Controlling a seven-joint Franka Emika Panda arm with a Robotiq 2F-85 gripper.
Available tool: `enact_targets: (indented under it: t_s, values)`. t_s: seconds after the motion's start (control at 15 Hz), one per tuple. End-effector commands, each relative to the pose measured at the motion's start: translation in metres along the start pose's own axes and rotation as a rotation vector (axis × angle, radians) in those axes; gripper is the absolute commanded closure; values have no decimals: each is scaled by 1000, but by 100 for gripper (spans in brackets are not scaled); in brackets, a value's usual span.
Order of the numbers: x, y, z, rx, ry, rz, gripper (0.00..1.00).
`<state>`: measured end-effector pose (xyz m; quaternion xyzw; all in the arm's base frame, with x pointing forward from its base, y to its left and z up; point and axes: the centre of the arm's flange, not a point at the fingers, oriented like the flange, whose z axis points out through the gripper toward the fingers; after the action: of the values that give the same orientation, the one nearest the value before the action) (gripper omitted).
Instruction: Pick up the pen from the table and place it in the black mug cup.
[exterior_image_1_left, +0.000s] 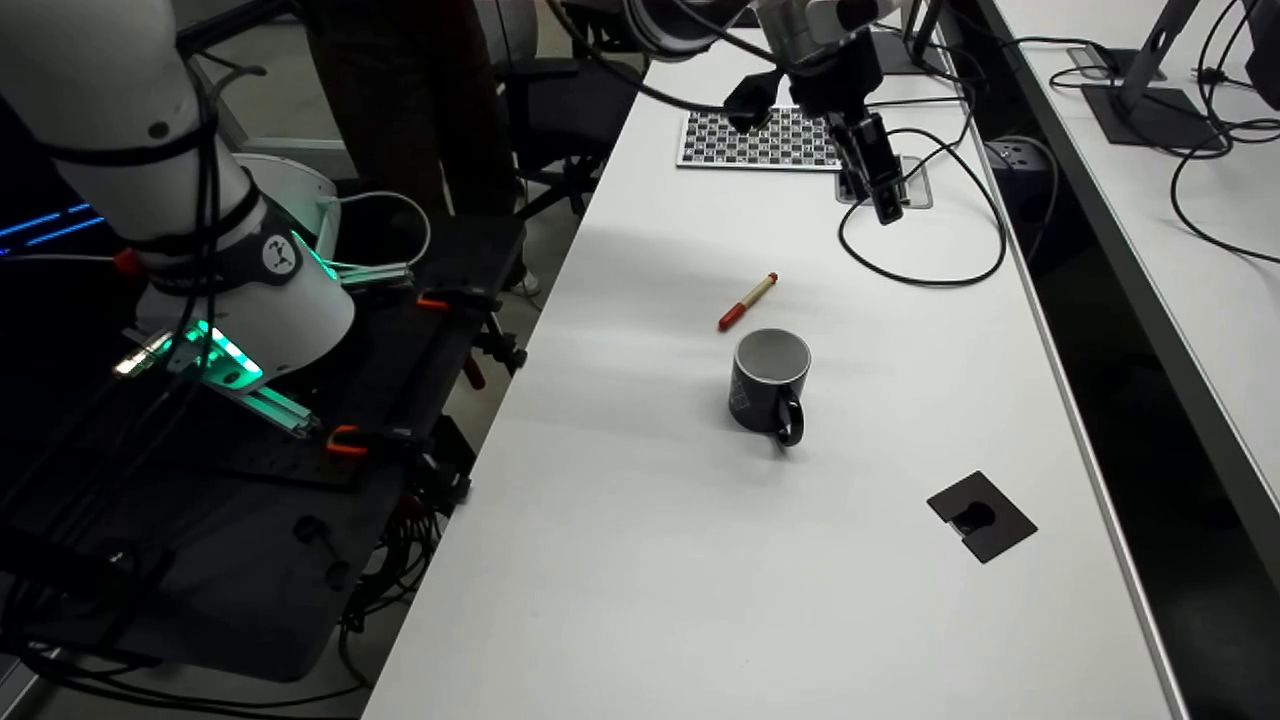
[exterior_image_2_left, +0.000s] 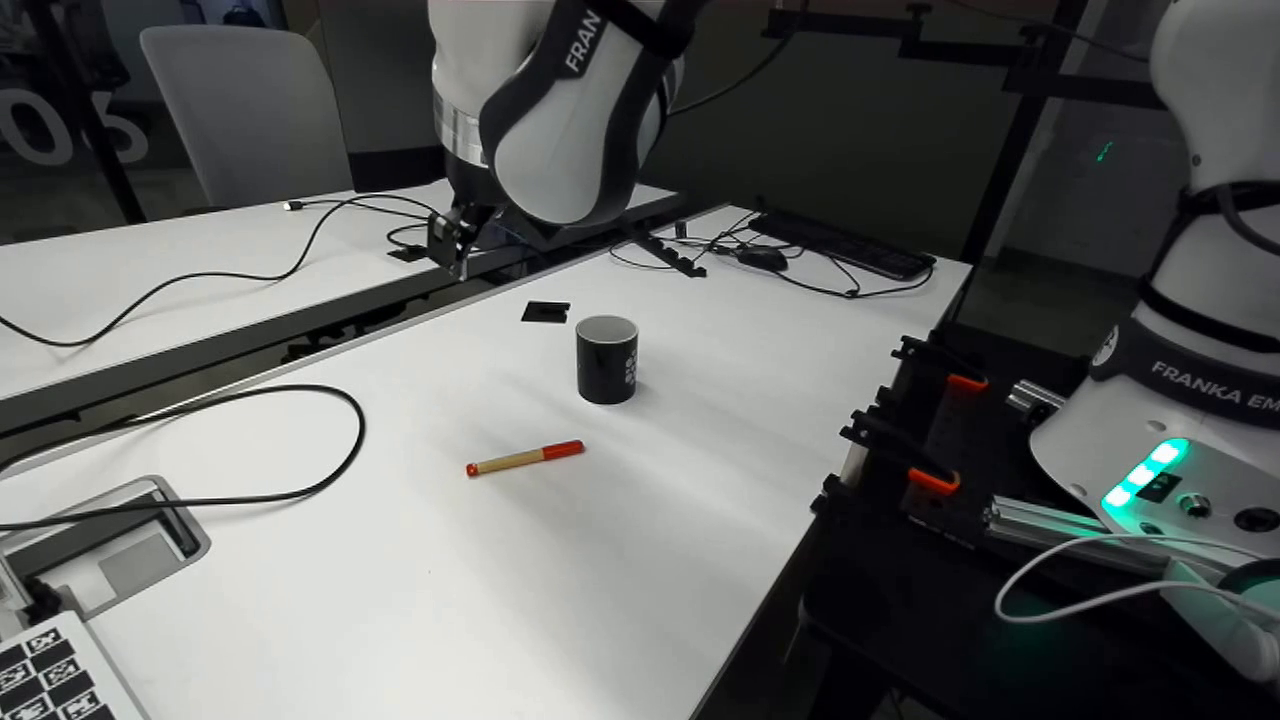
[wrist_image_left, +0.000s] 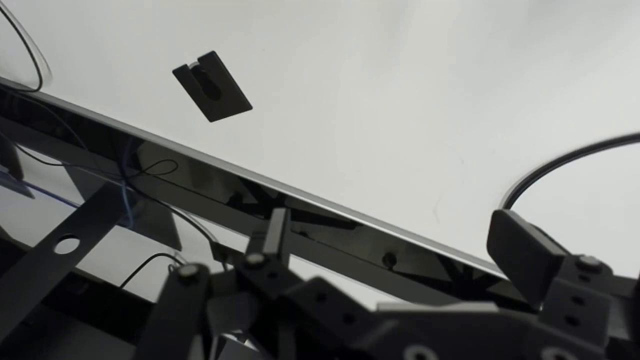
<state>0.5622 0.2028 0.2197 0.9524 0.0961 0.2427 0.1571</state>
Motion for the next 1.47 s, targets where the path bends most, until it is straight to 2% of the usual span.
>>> enact_targets:
  t_s: [0.0, 0.07, 0.13, 0.47, 1.4]
  values:
    - [4, -3, 3, 22, -84, -149, 0]
    - [4, -3, 3, 10, -99, -167, 0]
    - [-4, -6, 6, 2, -61, -112, 0]
    - [-3, -6, 8, -5, -80, -145, 0]
    - [-25, -38, 16, 77, -22, -268, 0]
